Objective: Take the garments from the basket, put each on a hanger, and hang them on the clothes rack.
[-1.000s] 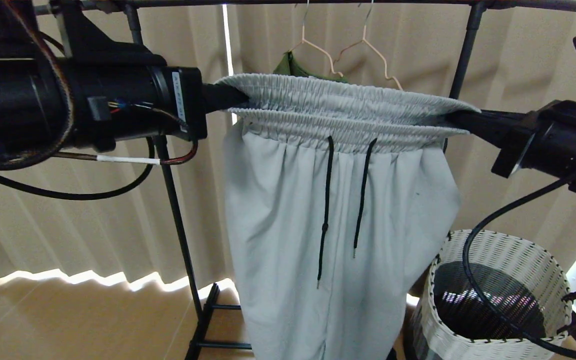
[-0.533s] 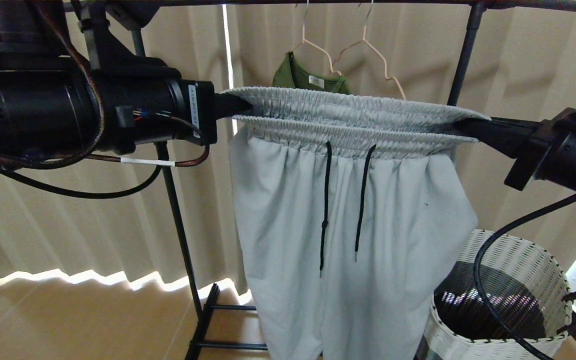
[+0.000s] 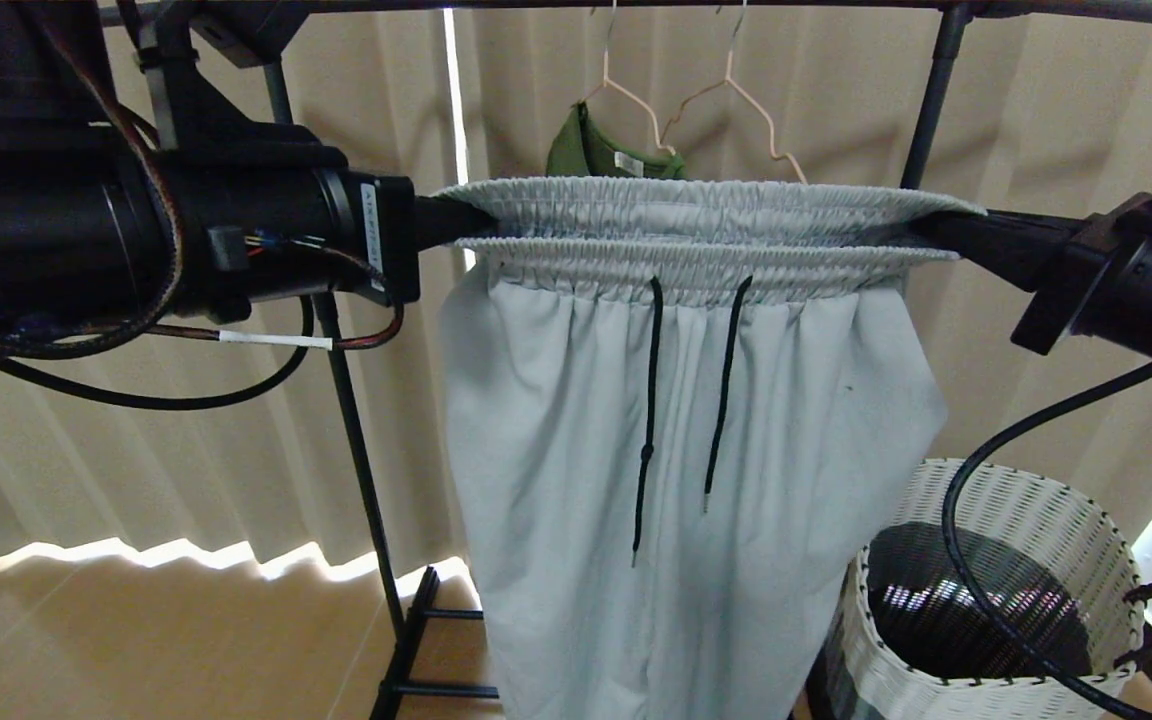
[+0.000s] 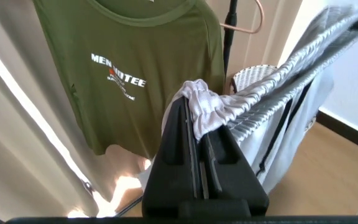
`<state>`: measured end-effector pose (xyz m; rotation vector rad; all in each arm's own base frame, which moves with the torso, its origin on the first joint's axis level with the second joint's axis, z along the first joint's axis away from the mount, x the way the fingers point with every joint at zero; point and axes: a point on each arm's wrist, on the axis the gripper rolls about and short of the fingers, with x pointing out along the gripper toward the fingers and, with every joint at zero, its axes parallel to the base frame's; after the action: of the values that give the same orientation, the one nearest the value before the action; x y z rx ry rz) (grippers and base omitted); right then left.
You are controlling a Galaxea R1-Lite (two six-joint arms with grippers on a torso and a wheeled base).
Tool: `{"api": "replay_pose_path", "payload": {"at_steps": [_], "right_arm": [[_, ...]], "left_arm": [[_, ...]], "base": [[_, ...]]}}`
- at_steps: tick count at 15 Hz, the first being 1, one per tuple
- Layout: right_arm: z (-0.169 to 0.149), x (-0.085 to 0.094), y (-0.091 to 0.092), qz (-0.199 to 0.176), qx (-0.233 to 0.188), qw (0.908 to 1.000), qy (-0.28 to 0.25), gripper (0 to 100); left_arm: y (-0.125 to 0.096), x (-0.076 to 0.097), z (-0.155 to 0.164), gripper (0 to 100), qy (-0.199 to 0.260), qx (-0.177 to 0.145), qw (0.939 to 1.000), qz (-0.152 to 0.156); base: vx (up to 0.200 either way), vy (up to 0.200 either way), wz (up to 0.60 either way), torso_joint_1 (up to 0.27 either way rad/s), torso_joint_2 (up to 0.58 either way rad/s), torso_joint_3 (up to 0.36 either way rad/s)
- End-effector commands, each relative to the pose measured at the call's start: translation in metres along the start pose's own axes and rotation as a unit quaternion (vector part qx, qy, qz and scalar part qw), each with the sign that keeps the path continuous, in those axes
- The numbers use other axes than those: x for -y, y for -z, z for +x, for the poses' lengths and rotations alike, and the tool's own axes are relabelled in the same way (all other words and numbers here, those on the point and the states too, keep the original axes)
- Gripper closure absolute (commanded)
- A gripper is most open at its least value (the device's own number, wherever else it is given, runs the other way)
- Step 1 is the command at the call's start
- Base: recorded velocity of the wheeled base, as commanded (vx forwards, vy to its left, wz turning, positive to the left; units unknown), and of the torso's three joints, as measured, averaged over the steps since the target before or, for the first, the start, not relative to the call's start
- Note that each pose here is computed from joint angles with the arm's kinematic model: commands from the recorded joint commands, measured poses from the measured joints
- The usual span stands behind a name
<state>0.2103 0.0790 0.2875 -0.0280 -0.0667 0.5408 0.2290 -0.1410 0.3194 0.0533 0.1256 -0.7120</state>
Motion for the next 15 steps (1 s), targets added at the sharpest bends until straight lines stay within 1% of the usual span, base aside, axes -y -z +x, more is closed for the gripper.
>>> {"api": "replay_pose_path", "payload": {"at_steps": [1, 3, 5, 12, 13, 15], "right_arm": [[0.001, 0.000, 0.000, 0.000, -0.001, 1.0000, -0.001, 100], [0.004, 0.000, 0.004, 0.001, -0.008, 1.0000, -0.001, 100], [0.005, 0.000, 0.002, 0.001, -0.005, 1.0000, -0.003, 100], [0.011, -0.004, 0.005, 0.002, -0.011, 0.9999, -0.013, 100], [0.011, -0.005, 0.006, 0.002, -0.012, 0.9998, -0.016, 0], [0.010, -0.009, 0.012, 0.005, -0.022, 0.9995, -0.022, 0]], "left_arm": [[0.003, 0.002, -0.001, 100, 0.003, -0.003, 1.0000, 0.000], [0.003, 0.002, -0.001, 100, 0.004, -0.003, 1.0000, 0.003], [0.003, 0.002, -0.001, 100, 0.004, -0.003, 1.0000, 0.008], [0.003, 0.002, -0.001, 100, 0.004, -0.003, 0.9999, 0.010], [0.003, 0.002, -0.001, 100, 0.004, -0.003, 0.9999, 0.010], [0.004, 0.002, 0.001, 100, 0.004, -0.006, 0.9999, 0.008]], "base": [[0.000, 0.000, 0.00, 0.000, 0.00, 0.000], [0.000, 0.000, 0.00, 0.000, 0.00, 0.000], [0.000, 0.000, 0.00, 0.000, 0.00, 0.000], [0.000, 0.000, 0.00, 0.000, 0.00, 0.000], [0.000, 0.000, 0.00, 0.000, 0.00, 0.000], [0.000, 0.000, 0.00, 0.000, 0.00, 0.000]]}}
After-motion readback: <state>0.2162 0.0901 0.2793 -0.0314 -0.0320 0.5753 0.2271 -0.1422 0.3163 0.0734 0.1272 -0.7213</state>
